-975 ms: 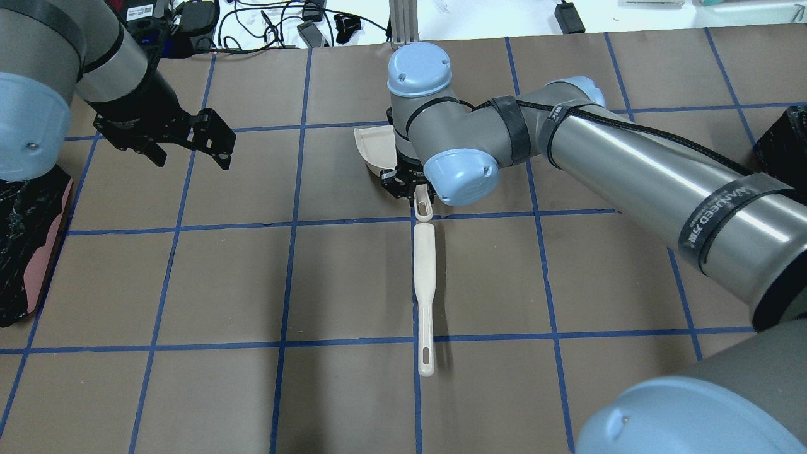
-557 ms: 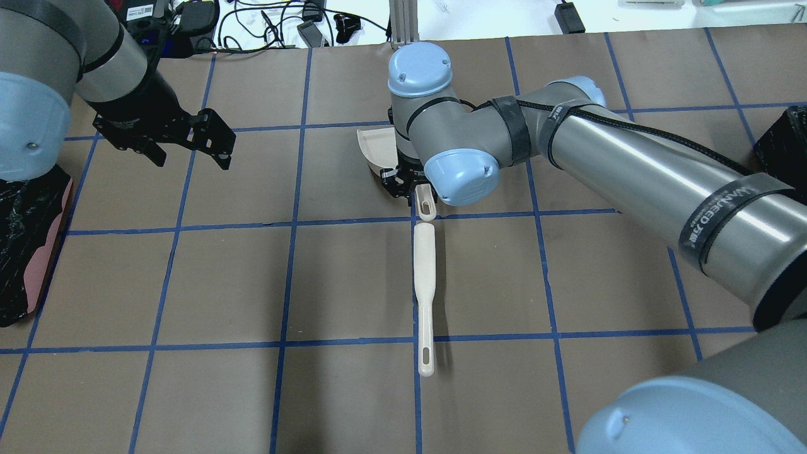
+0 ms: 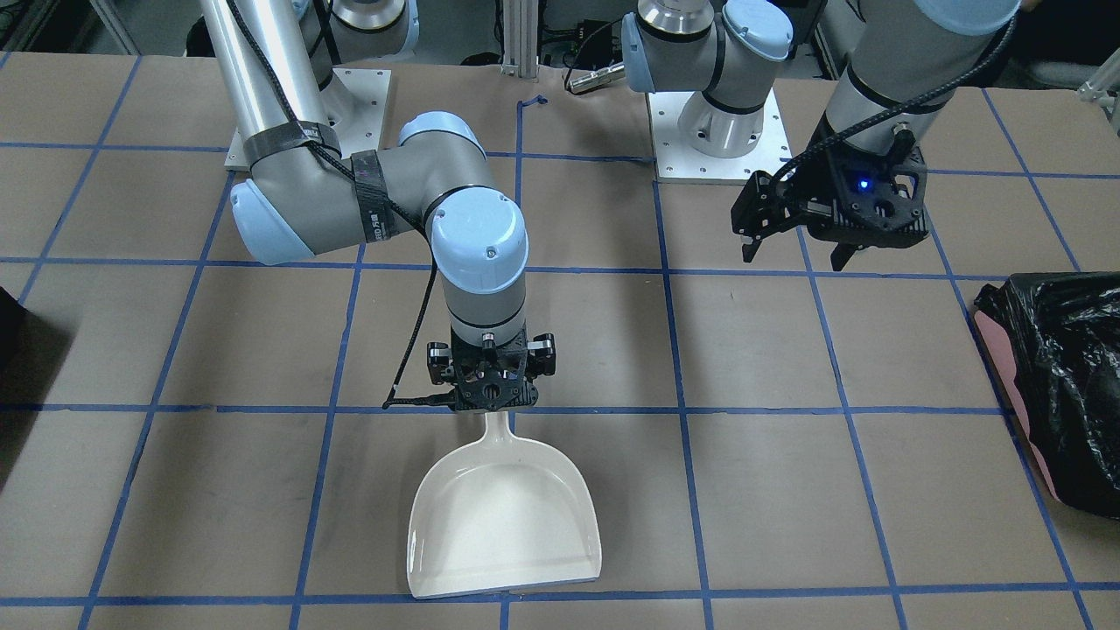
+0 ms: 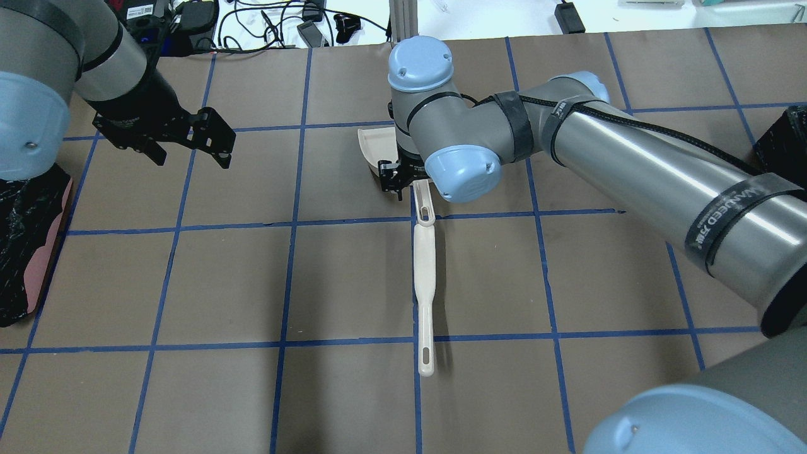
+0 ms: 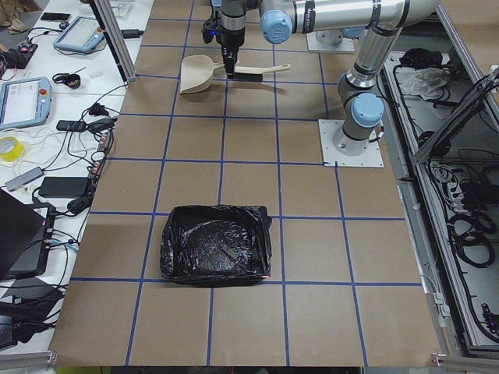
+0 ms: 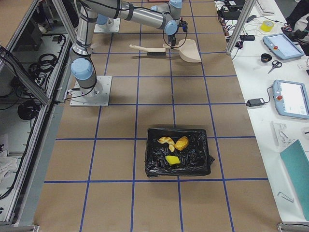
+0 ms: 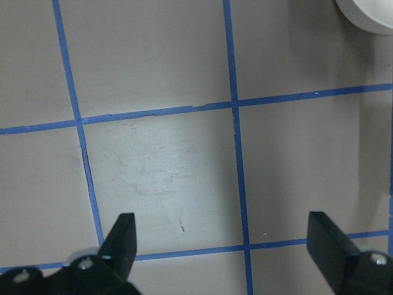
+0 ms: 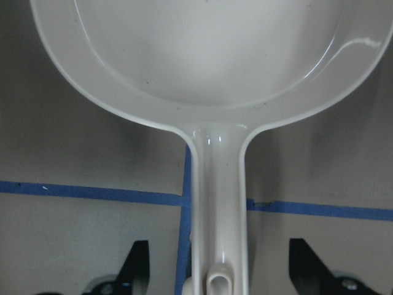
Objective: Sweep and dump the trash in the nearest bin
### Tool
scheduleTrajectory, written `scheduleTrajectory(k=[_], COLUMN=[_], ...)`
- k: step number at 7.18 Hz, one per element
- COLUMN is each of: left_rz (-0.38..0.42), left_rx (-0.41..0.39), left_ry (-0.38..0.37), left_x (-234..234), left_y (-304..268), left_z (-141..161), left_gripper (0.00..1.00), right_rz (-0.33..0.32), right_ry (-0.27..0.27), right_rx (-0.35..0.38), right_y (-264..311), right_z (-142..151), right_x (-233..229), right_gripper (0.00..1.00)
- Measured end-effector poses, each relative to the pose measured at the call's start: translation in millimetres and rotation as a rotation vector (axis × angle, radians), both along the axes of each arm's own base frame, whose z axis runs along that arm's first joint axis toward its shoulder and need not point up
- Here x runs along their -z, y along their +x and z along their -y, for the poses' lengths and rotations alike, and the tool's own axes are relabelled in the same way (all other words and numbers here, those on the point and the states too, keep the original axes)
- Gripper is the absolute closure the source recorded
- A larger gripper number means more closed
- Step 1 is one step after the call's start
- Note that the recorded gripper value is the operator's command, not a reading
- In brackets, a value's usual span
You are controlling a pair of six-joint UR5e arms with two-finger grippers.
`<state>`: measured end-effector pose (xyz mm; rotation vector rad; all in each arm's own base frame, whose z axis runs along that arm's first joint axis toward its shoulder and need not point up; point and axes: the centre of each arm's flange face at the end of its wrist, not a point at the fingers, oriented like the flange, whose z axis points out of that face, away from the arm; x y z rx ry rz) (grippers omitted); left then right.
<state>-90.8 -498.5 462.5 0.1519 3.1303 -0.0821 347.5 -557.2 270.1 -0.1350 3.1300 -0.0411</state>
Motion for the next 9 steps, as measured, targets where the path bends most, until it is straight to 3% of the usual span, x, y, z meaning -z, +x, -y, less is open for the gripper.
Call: scheduleTrajectory(k=[3, 6, 9], left_rz=[0.003, 0.006, 0.009], left_rx=[-0.002, -0.003, -0.004], left_ry=[-0.001, -0.004, -0.003], left_x=[0, -1, -1], left_y=[0, 1, 1], left_z=[0, 0, 0], left_gripper=[0.0, 0.0, 0.0], right_rz=[0.023, -0.002, -0.049], right_ry=[-0.06, -0.018, 0.022], right_rx=[0.025, -0.009, -0.036], right_y=[-47, -137, -197], right_z=[8, -1, -37], right_x=[-63, -128, -186], right_gripper=[0.0, 0.0, 0.0])
